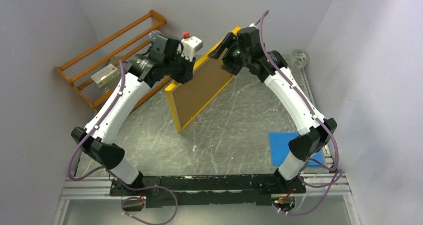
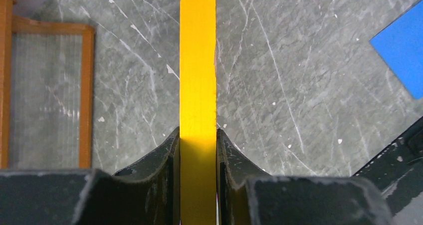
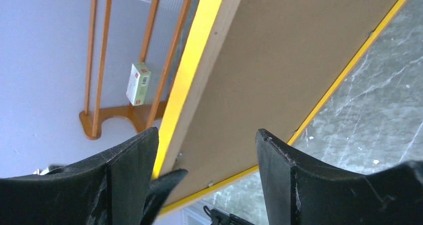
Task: Put the photo into the frame
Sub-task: Turn over the photo frame at the center of the board.
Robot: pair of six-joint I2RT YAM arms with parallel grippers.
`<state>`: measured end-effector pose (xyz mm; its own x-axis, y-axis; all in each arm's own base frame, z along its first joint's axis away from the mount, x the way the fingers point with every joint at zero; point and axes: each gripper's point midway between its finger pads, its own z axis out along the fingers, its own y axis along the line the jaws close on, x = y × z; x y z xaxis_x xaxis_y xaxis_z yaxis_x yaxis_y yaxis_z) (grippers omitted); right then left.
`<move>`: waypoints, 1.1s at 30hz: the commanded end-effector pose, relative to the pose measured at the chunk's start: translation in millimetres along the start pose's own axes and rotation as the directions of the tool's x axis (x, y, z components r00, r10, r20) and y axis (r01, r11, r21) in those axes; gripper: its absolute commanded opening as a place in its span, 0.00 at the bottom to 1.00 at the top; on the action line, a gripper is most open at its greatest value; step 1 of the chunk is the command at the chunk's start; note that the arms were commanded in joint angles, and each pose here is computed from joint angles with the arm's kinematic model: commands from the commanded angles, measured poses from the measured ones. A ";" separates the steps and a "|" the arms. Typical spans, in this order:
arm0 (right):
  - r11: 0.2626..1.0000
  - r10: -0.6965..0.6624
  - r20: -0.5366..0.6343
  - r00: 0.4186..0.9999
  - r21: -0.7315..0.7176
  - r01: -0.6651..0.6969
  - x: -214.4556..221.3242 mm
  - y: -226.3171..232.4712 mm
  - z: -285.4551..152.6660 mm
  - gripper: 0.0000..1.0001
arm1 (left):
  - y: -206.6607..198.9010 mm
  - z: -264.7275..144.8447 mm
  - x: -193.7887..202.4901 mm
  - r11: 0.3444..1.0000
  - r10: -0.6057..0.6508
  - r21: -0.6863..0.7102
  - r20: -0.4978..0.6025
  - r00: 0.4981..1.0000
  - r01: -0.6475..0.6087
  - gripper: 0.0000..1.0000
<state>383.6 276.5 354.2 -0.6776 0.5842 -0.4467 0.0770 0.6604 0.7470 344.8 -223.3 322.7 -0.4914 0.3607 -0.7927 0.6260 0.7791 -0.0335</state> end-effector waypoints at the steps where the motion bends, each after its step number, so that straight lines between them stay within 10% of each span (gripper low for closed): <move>1: 0.996 0.080 0.002 0.997 -0.030 -0.079 -5.0 15.2 -5.4 0.75 | 0.0 -19.0 -33.7 0.980 0.148 -0.148 0.102 0.984 -0.132 0.03; 12: 0.993 0.099 -0.045 0.994 0.069 -0.096 -0.1 -7.3 -0.4 0.66 | -54.6 -7.8 -16.9 0.948 0.312 -0.081 0.034 0.949 -0.309 0.06; 26: 0.989 0.102 -0.053 0.993 0.109 -0.096 -5.4 -71.7 -46.5 0.21 | -123.4 -13.9 -6.3 0.894 0.305 0.284 0.183 0.935 -0.347 0.90; 33: 0.999 -0.045 -0.068 0.997 -0.027 0.043 -8.3 -100.0 -44.9 0.04 | -161.1 -36.8 -35.8 0.839 0.172 0.438 0.347 0.922 -0.321 0.94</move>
<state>335.5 191.7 280.4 -0.7505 0.6101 -0.2541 0.2910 0.6503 0.7018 255.8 -325.0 326.7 -0.2083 0.4693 -0.8581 0.9166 0.3998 -0.0039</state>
